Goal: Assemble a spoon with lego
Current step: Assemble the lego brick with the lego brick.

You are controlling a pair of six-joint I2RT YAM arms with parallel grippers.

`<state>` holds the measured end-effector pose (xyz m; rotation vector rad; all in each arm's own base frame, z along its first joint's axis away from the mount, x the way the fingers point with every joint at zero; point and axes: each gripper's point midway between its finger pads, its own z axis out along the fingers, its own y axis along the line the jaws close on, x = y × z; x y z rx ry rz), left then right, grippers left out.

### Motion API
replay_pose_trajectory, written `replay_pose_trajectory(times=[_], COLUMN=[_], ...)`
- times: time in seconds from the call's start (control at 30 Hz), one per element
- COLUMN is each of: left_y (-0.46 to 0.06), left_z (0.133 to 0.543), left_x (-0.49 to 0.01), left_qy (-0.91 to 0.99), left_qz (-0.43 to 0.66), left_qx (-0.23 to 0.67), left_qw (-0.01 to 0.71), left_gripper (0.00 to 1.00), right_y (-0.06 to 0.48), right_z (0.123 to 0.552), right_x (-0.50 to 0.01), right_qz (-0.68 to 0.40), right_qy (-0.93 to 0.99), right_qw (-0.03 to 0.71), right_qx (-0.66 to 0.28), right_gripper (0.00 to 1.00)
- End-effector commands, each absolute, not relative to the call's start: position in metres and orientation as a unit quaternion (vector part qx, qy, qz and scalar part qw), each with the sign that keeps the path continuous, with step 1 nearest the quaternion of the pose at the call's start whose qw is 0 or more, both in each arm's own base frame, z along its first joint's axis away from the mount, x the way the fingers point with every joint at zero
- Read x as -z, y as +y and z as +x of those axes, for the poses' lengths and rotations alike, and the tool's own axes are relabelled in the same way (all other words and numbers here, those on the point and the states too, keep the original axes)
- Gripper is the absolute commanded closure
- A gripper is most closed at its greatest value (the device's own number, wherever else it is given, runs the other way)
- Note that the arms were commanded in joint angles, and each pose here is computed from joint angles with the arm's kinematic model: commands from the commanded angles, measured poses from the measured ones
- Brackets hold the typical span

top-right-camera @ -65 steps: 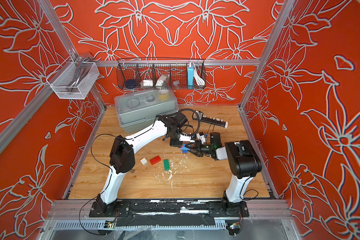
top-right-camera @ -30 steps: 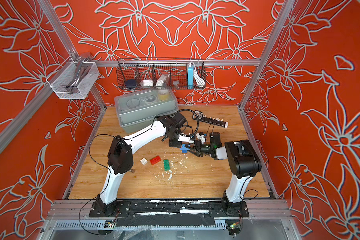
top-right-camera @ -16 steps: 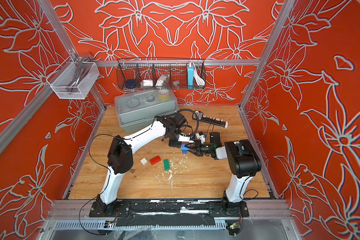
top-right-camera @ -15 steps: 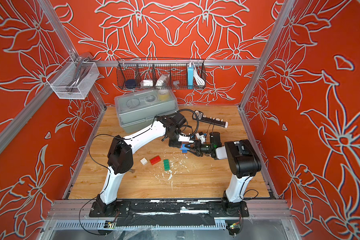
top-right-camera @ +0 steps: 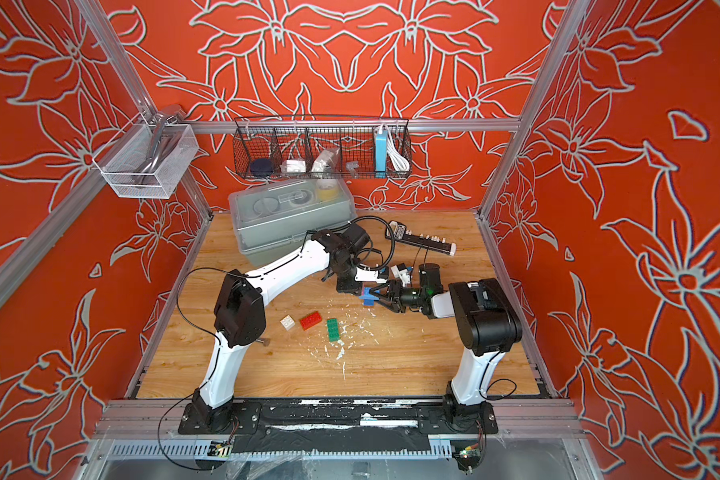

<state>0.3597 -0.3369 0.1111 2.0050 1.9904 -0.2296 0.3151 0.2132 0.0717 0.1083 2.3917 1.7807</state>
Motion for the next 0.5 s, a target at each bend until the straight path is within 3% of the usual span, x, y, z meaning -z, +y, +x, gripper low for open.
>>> replay_pose_trajectory(times=[0.0, 0.47], left_y=[-0.327, -0.329], left_z=[0.358, 0.342], left_x=[-0.111, -0.079], left_qy=[0.696, 0.679], left_qz=[0.7, 0.723], left_qx=[0.074, 0.079], left_qw=[0.141, 0.101], left_gripper=[1.0, 1.0], right_y=[0.214, 0.214], right_z=[0.308, 0.309], right_x=[-0.053, -0.051], right_qz=[0.048, 0.05], right_qy=[0.81, 0.811], right_qw=[0.055, 0.052], right_qx=[-0.582, -0.581], right_gripper=[0.45, 0.46])
